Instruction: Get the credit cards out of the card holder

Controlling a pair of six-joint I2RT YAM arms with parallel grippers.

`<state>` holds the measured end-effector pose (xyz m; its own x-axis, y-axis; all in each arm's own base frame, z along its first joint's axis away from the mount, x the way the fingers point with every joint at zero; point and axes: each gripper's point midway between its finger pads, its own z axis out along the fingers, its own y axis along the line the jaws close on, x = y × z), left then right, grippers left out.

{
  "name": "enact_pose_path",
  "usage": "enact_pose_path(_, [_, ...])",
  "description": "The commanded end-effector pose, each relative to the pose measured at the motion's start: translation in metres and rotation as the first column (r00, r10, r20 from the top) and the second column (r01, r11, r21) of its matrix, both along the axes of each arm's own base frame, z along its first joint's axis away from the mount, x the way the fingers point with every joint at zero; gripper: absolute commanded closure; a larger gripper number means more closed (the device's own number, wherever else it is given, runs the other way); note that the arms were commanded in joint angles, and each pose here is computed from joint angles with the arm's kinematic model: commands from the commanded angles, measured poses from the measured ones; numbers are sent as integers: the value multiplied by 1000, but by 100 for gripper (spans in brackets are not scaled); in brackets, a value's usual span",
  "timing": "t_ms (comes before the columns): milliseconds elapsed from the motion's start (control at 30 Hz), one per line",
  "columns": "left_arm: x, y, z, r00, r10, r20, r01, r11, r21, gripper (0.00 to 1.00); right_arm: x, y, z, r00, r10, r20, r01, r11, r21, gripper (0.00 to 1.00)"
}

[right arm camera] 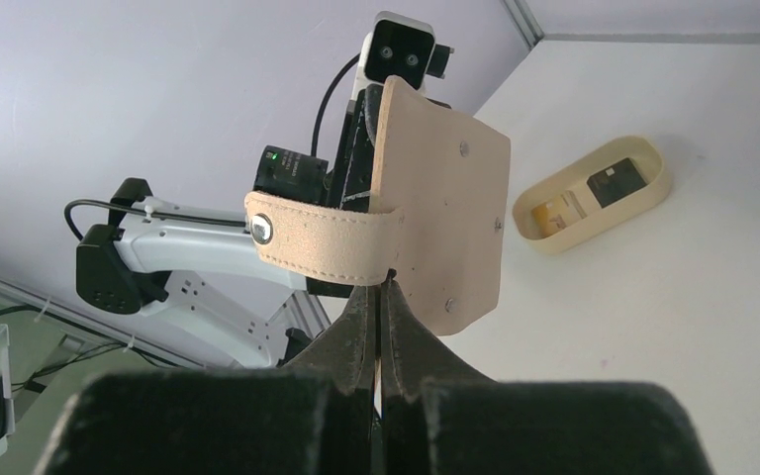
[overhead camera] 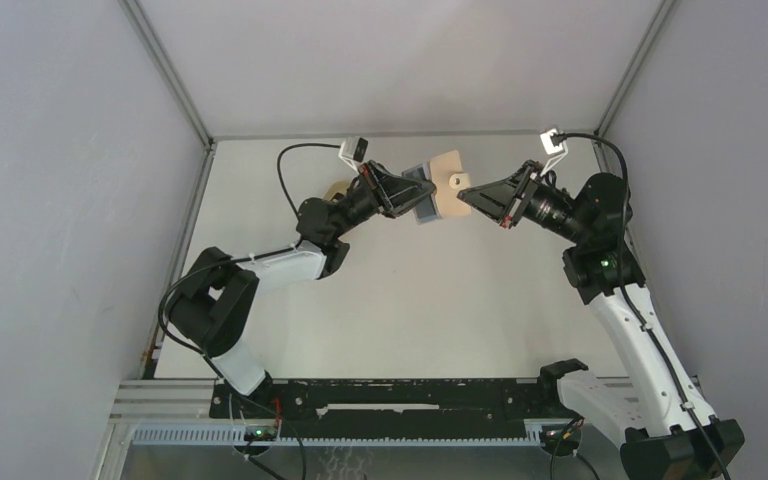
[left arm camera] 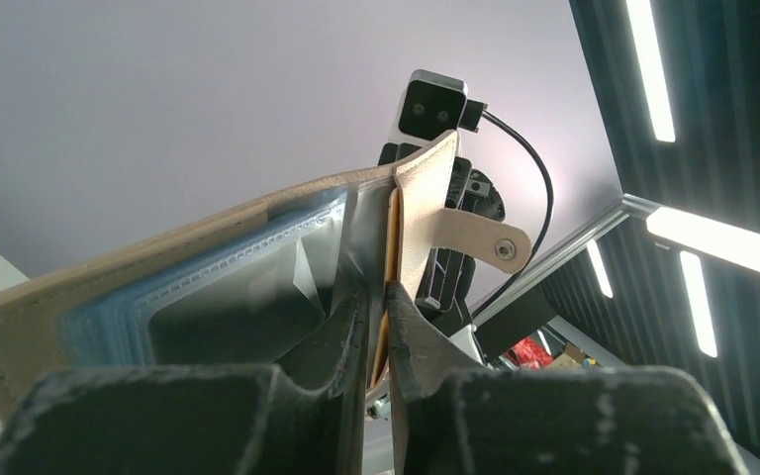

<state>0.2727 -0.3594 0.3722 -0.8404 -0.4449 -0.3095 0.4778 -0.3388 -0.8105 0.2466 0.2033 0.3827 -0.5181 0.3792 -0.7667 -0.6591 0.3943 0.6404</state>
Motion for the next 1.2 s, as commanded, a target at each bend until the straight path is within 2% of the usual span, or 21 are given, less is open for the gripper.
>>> enact_pose_path(0, [-27, 2, 36, 989, -74, 129, 82, 995, -55, 85, 1, 0, -4, 1000, -7, 16, 7, 1000, -13, 100])
enact_pose_path(633, [-9, 4, -1, 997, -29, 68, 29, 1000, 2, 86, 4, -10, -5, 998, -63, 21, 63, 998, -6, 100])
enact_pose_path(900, [-10, 3, 0, 996, -40, 81, 39, 999, 5, 90, 6, -11, -8, 998, -69, 9, 69, 998, -3, 100])
enact_pose_path(1167, [-12, 3, -2, 994, -46, 98, 44, 999, 19, 85, 5, -12, -9, 998, -66, 5, 66, 998, -2, 100])
